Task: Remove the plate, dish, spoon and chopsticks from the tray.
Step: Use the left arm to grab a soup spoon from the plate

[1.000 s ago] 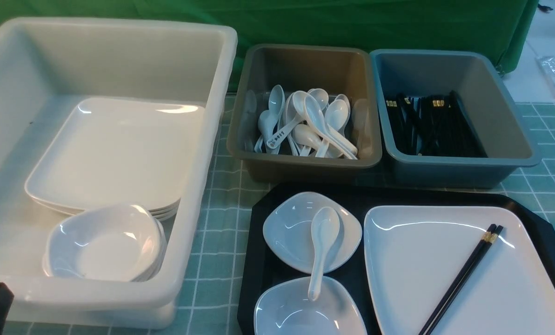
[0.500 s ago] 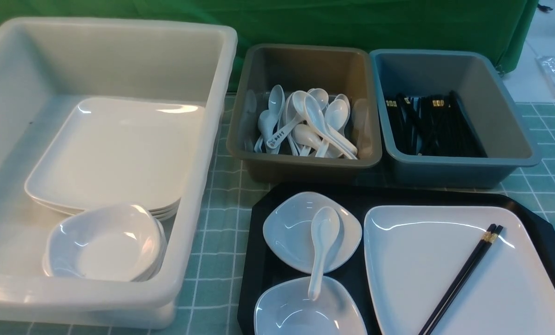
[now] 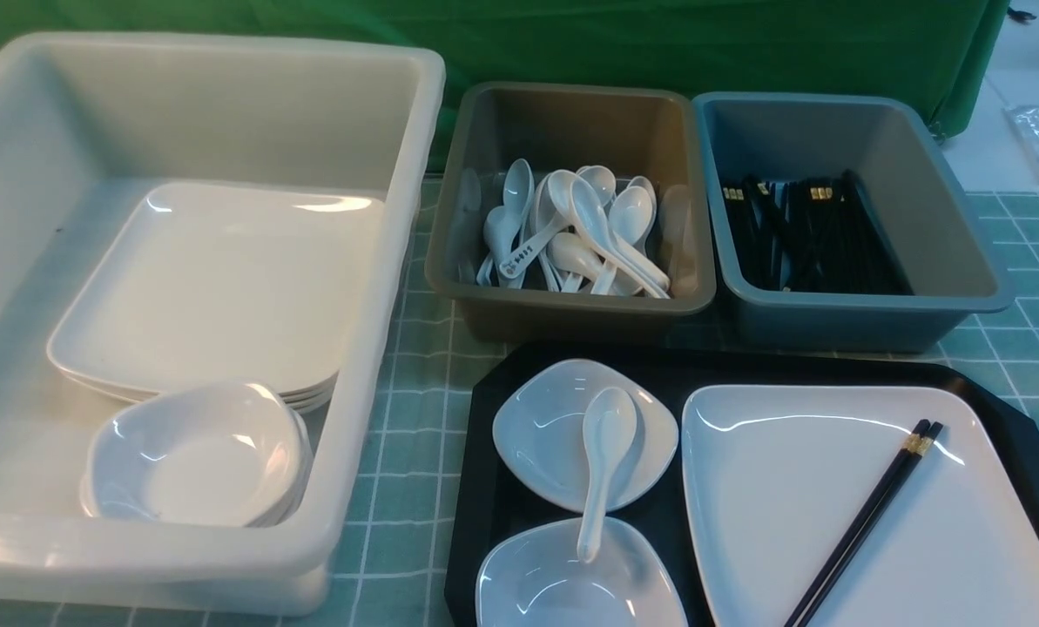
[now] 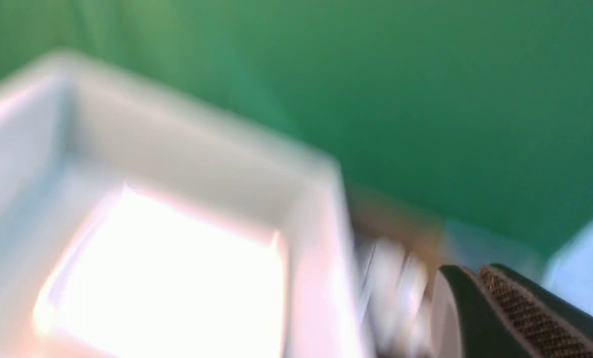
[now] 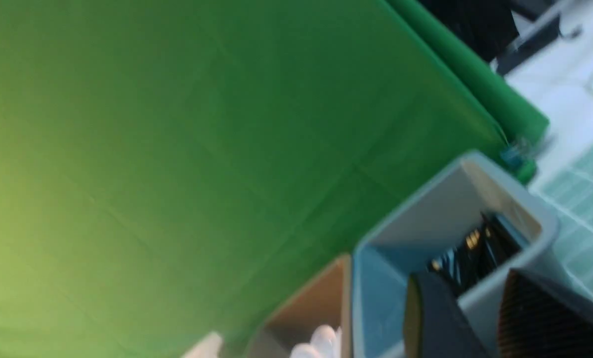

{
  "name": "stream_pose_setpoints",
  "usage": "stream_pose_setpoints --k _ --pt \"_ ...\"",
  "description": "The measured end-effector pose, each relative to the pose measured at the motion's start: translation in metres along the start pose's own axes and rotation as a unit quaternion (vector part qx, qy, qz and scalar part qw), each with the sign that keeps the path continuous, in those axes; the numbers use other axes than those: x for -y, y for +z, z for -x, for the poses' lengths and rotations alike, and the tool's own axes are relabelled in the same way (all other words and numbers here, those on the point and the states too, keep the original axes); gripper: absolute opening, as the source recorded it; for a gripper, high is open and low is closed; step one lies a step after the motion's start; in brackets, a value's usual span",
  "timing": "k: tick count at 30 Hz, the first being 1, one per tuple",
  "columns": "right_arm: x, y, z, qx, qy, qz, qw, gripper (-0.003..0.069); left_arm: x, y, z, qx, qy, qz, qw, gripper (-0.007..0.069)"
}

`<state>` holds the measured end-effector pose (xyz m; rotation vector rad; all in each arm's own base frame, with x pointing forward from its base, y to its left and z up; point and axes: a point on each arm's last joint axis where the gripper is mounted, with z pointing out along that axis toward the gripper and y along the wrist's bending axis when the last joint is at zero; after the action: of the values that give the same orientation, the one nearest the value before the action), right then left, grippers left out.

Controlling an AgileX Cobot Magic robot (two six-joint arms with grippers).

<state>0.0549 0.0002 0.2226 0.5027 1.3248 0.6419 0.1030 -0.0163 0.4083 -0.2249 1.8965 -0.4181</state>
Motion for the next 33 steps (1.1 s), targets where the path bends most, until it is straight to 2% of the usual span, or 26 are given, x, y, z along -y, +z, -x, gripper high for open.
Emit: stream_pose_setpoints --k 1,3,4,6,7,8,10,11,12,14,17,18,19,20,21,24,28,33 --pt "-0.004 0.000 0.001 -0.016 -0.011 0.000 1.000 0.0241 0.000 0.020 -0.001 -0.061 0.012 0.000 0.998 0.0018" --pt "-0.013 -0.001 0.008 -0.036 -0.032 0.004 0.999 0.0233 0.000 0.033 -0.002 -0.102 0.018 -0.004 0.995 0.0018" --pt "-0.024 -0.002 0.015 -0.064 -0.067 0.007 0.996 0.0203 -0.001 0.053 -0.007 -0.158 0.023 -0.014 0.987 0.0014" --pt "-0.035 -0.002 0.023 -0.098 -0.105 0.007 0.990 0.0158 -0.002 0.067 -0.012 -0.193 0.026 -0.026 0.980 0.0008" --pt "-0.041 -0.001 0.026 -0.129 -0.126 0.001 0.984 0.0127 -0.003 0.080 -0.015 -0.222 0.024 -0.033 0.974 0.0005" --pt "-0.056 0.004 0.037 -0.186 -0.174 -0.006 0.967 0.0056 -0.002 0.093 -0.019 -0.249 0.022 -0.047 0.967 0.0002" --pt "-0.068 0.011 0.047 -0.226 -0.203 -0.009 0.953 0.0033 0.001 0.103 -0.024 -0.269 0.031 -0.057 0.961 0.0001" --pt "-0.076 0.020 0.053 -0.272 -0.229 -0.018 0.935 0.0028 0.005 0.109 -0.030 -0.286 0.044 -0.064 0.955 0.0001" --pt "-0.080 0.029 0.054 -0.316 -0.243 -0.028 0.916 0.0026 0.012 0.112 -0.036 -0.301 0.058 -0.070 0.949 0.0001" --pt "-0.087 0.041 0.059 -0.360 -0.256 -0.035 0.896 0.0025 0.024 0.116 -0.046 -0.326 0.076 -0.075 0.939 0.0001" --pt "-0.090 0.065 0.057 -0.449 -0.271 -0.052 0.849 0.0026 0.043 0.122 -0.064 -0.364 0.109 -0.076 0.922 0.0001" --pt "-0.091 0.078 0.056 -0.488 -0.275 -0.059 0.826 0.0027 0.054 0.126 -0.074 -0.385 0.127 -0.072 0.911 0.0001" --pt "-0.089 0.080 0.054 -0.495 -0.275 -0.061 0.822 0.0028 0.058 0.126 -0.077 -0.389 0.132 -0.072 0.909 0.0001" --pt "-0.087 0.093 0.050 -0.531 -0.273 -0.070 0.799 0.0039 0.073 0.130 -0.089 -0.415 0.155 -0.071 0.894 0.0001" --pt "-0.084 0.099 0.046 -0.550 -0.271 -0.075 0.787 0.0049 0.081 0.132 -0.095 -0.429 0.165 -0.066 0.886 0.0001" --pt "-0.076 0.113 0.035 -0.585 -0.269 -0.084 0.761 0.0083 0.108 0.141 -0.112 -0.468 0.201 -0.069 0.858 0.0001" --pt "-0.067 0.124 0.025 -0.610 -0.262 -0.095 0.742 0.0132 0.143 0.158 -0.131 -0.499 0.230 -0.078 0.832 0.0008" --pt "-0.066 0.126 0.023 -0.613 -0.261 -0.096 0.740 0.0172 0.168 0.188 -0.154 -0.517 0.246 -0.076 0.816 0.0071"
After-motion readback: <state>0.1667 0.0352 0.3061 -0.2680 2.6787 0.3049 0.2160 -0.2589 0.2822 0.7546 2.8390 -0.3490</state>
